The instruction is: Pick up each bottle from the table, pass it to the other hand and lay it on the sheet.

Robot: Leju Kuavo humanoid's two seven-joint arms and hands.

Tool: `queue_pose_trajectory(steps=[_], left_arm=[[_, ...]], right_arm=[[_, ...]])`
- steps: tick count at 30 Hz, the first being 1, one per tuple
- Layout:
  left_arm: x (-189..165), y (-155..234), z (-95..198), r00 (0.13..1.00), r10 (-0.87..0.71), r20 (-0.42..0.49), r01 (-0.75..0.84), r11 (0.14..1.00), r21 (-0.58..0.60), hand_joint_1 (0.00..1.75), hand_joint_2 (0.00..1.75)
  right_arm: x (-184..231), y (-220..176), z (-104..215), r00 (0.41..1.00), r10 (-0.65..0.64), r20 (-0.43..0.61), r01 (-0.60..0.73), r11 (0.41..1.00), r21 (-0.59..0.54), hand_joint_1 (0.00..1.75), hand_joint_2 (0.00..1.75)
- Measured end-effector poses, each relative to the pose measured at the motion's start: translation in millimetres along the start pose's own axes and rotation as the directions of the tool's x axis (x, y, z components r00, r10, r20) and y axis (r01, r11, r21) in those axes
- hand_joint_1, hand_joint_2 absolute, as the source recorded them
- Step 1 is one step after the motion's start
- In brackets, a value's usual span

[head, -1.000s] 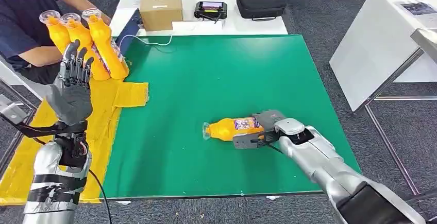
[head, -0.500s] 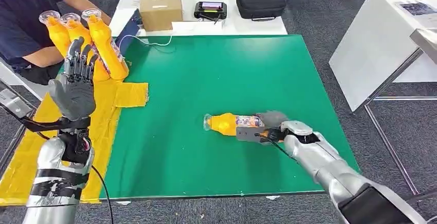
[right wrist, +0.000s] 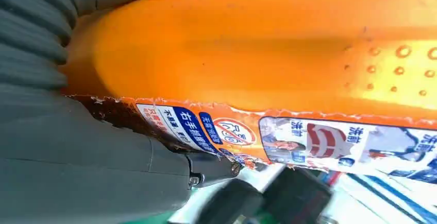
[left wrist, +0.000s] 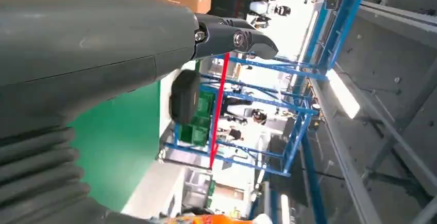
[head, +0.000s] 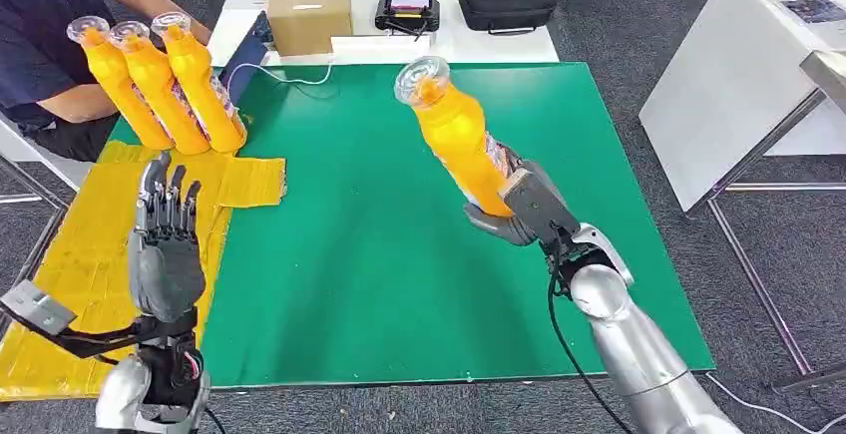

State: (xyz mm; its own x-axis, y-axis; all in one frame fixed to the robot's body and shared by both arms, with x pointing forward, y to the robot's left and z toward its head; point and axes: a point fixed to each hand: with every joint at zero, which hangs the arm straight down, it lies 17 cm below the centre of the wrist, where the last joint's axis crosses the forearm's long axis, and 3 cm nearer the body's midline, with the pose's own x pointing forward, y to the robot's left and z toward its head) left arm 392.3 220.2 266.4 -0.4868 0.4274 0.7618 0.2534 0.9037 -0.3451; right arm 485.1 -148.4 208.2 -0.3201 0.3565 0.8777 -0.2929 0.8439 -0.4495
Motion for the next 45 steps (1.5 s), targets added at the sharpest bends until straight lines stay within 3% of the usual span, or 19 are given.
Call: queue_pose_trajectory(steps=[9, 16, 22, 28, 33, 45], left_arm=[[8, -8, 14, 0.999, 0.027, 0.032, -0.03, 0.996, 0.079, 0.0, 1.75], [3, -33, 21, 0.999, 0.05, 0.021, -0.052, 0.996, 0.069, 0.0, 1.75], [-11, -53, 27, 0.968, 0.236, -0.088, -0.232, 0.971, 0.053, 0.0, 1.75], [-7, -54, 33, 0.939, 0.324, -0.114, -0.32, 0.946, 0.052, 0.0, 1.75], [-9, -58, 41, 0.908, 0.389, -0.159, -0.387, 0.921, 0.045, 0.0, 1.75], [-2, -58, 48, 0.914, 0.373, -0.159, -0.373, 0.927, 0.032, 0.0, 1.75]], right_arm=[[26, 6, 4, 0.997, 0.03, 0.069, -0.029, 0.999, -0.014, 1.75, 1.75], [55, 70, -5, 0.993, 0.012, 0.116, -0.018, 0.998, 0.052, 1.75, 1.75], [76, 114, -15, 0.986, 0.057, 0.156, -0.071, 0.994, 0.086, 1.75, 1.75], [96, 156, -15, 0.979, 0.079, 0.189, -0.107, 0.984, 0.143, 1.75, 1.75], [99, 183, -10, 0.977, 0.086, 0.195, -0.123, 0.974, 0.191, 1.75, 1.75], [93, 214, -1, 0.979, 0.096, 0.18, -0.143, 0.953, 0.267, 1.75, 1.75]])
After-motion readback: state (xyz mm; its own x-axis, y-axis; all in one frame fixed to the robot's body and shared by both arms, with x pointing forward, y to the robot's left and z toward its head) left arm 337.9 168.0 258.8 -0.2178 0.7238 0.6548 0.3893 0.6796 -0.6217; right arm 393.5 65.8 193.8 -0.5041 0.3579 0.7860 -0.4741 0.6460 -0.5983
